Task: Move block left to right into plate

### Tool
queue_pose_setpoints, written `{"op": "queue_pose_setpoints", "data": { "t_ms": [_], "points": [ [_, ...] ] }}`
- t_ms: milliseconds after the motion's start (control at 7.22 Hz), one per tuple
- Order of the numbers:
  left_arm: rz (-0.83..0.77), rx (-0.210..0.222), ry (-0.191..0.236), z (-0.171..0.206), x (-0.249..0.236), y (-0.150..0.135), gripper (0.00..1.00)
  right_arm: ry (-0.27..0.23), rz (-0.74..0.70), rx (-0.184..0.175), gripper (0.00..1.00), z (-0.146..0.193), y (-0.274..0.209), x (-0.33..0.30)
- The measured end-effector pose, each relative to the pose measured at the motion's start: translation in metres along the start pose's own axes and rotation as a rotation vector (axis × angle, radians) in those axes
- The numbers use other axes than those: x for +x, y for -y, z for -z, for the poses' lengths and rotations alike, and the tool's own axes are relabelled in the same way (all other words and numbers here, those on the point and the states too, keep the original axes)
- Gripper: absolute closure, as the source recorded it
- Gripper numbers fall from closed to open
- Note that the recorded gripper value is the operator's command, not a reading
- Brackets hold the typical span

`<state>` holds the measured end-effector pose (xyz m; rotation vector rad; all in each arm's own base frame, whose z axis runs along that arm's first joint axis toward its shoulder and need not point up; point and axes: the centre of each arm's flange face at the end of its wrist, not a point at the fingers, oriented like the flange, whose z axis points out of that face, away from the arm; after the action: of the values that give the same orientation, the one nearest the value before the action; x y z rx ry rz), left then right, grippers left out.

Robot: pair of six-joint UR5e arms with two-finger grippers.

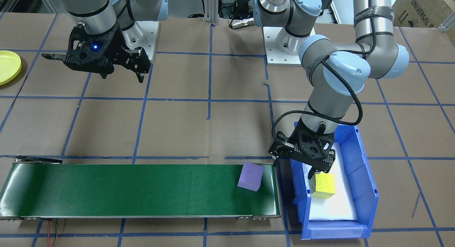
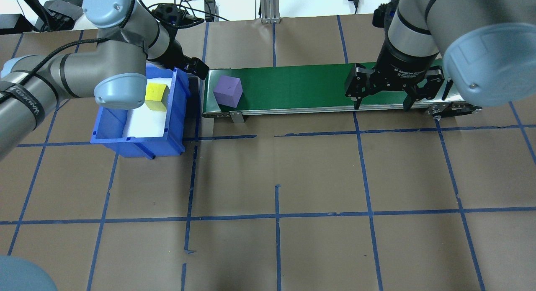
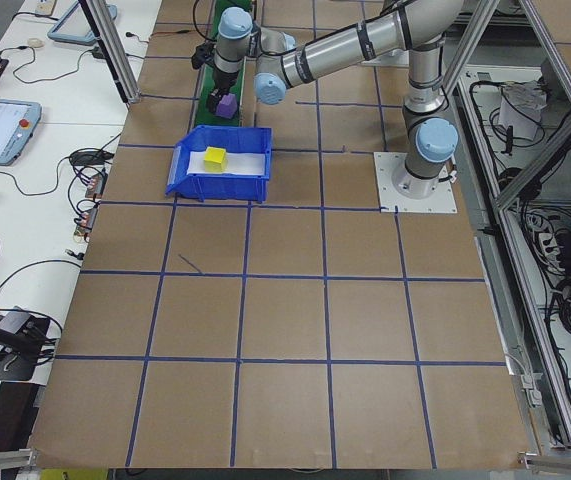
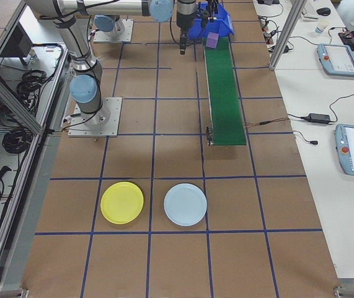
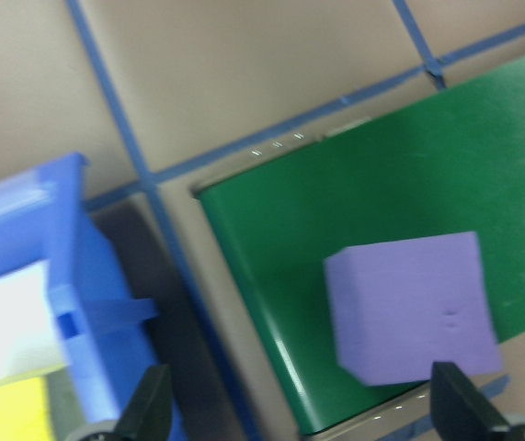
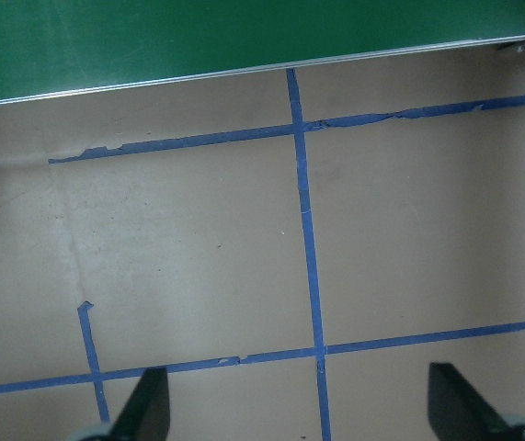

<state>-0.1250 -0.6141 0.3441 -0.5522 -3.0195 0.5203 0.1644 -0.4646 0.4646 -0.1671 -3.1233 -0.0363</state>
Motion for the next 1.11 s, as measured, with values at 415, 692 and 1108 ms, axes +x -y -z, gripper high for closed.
{"op": "queue_pose_setpoints", "data": {
  "t_ms": [415, 692, 1108],
  "points": [
    [0.041, -0.014, 0.055, 0.000, -0.092, -0.019, 0.00, 0.000, 0.002, 0.002, 0.00, 0.001, 0.001, 0.000],
    [0.054, -0.048, 0.049, -0.023, -0.115, -0.027, 0.00, 0.003, 0.004, 0.015, 0.00, 0.003, 0.003, 0.002],
    [0.065, -0.126, 0.011, -0.074, -0.119, -0.042, 0.00, 0.009, 0.074, 0.045, 0.00, 0.005, 0.005, 0.000]
  ]
}}
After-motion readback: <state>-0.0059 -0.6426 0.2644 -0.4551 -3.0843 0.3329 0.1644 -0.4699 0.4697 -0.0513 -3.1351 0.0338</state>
